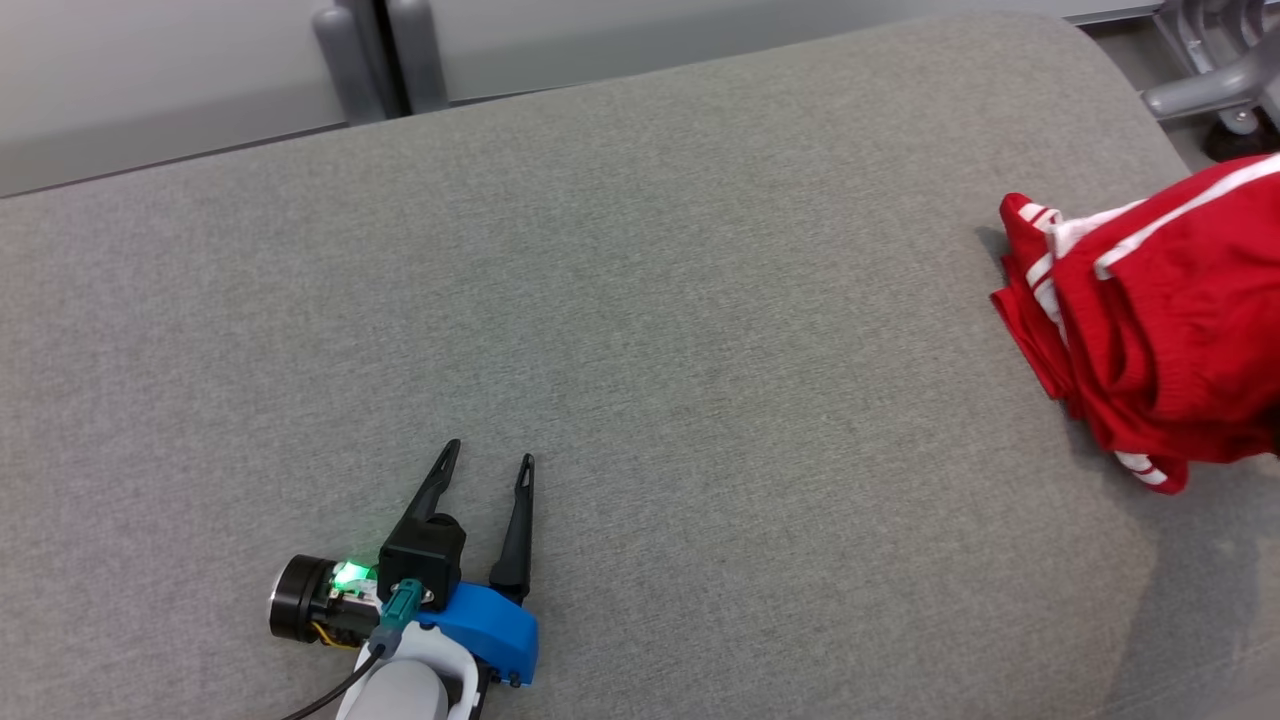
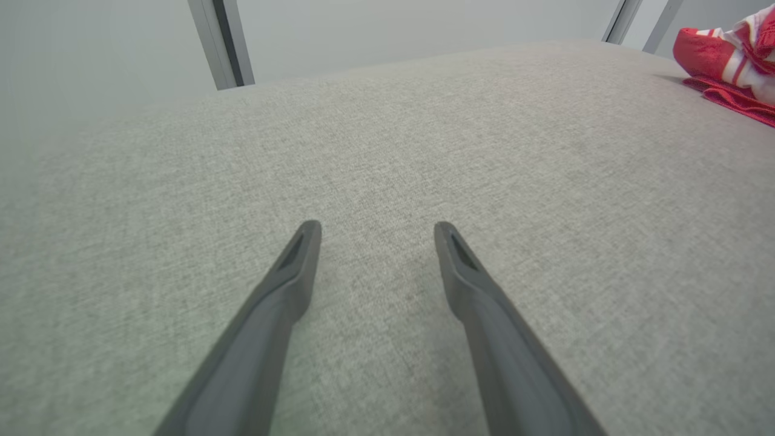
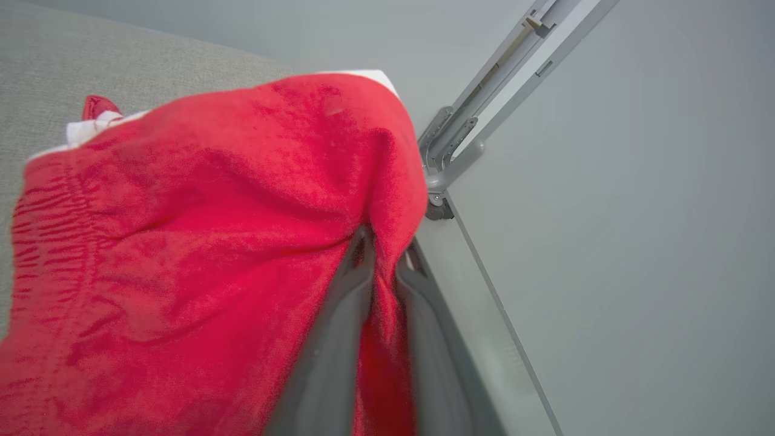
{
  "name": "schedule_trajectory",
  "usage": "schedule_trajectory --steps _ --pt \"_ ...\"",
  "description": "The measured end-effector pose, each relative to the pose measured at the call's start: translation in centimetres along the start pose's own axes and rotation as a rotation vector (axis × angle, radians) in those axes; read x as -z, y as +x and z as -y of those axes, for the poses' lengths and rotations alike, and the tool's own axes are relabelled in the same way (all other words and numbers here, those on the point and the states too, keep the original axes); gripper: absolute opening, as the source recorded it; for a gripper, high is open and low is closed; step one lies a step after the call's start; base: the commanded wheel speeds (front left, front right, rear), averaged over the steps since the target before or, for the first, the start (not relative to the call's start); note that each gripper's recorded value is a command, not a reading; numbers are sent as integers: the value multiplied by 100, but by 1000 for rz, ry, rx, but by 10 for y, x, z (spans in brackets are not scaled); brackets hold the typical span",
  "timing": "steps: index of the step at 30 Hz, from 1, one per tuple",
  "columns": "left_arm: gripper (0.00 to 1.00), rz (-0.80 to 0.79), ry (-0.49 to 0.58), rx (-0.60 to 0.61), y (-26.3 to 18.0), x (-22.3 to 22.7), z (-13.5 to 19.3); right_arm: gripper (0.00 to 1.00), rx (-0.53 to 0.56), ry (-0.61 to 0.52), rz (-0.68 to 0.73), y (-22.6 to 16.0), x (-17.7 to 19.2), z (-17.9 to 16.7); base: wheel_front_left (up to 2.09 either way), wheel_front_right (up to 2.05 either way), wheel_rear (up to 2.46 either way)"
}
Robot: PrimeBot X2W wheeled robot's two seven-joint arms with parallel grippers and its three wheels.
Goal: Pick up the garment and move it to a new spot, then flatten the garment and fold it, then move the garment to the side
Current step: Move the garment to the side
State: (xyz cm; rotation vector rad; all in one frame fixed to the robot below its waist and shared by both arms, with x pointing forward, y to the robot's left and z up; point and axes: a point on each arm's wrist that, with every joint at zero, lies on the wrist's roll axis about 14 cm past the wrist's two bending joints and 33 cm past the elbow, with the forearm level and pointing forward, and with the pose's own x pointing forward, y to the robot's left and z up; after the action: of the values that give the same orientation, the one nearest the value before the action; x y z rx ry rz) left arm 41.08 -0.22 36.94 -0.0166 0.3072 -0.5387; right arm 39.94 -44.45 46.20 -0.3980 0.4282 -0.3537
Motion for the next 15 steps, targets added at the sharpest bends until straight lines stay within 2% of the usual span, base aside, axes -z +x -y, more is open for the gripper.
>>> schedule_trajectory --steps 1,5,7,11,15 --pt "100 -1 -1 -6 0 1 -2 100 19 -1 -3 2 0 6 0 0 0" --pt "100 -4 -4 -31 -2 2 -11 100 68 30 25 8 -7 15 0 0 0" --pt "100 -1 -4 -44 -4 1 -15 100 73 74 69 10 -18 7 0 0 0" --pt "100 15 0 -91 -6 -5 -26 100 -2 153 204 14 -61 -45 0 0 0" --pt "100 38 1 -147 -13 -14 -39 100 -106 217 327 -2 -95 -103 0 0 0"
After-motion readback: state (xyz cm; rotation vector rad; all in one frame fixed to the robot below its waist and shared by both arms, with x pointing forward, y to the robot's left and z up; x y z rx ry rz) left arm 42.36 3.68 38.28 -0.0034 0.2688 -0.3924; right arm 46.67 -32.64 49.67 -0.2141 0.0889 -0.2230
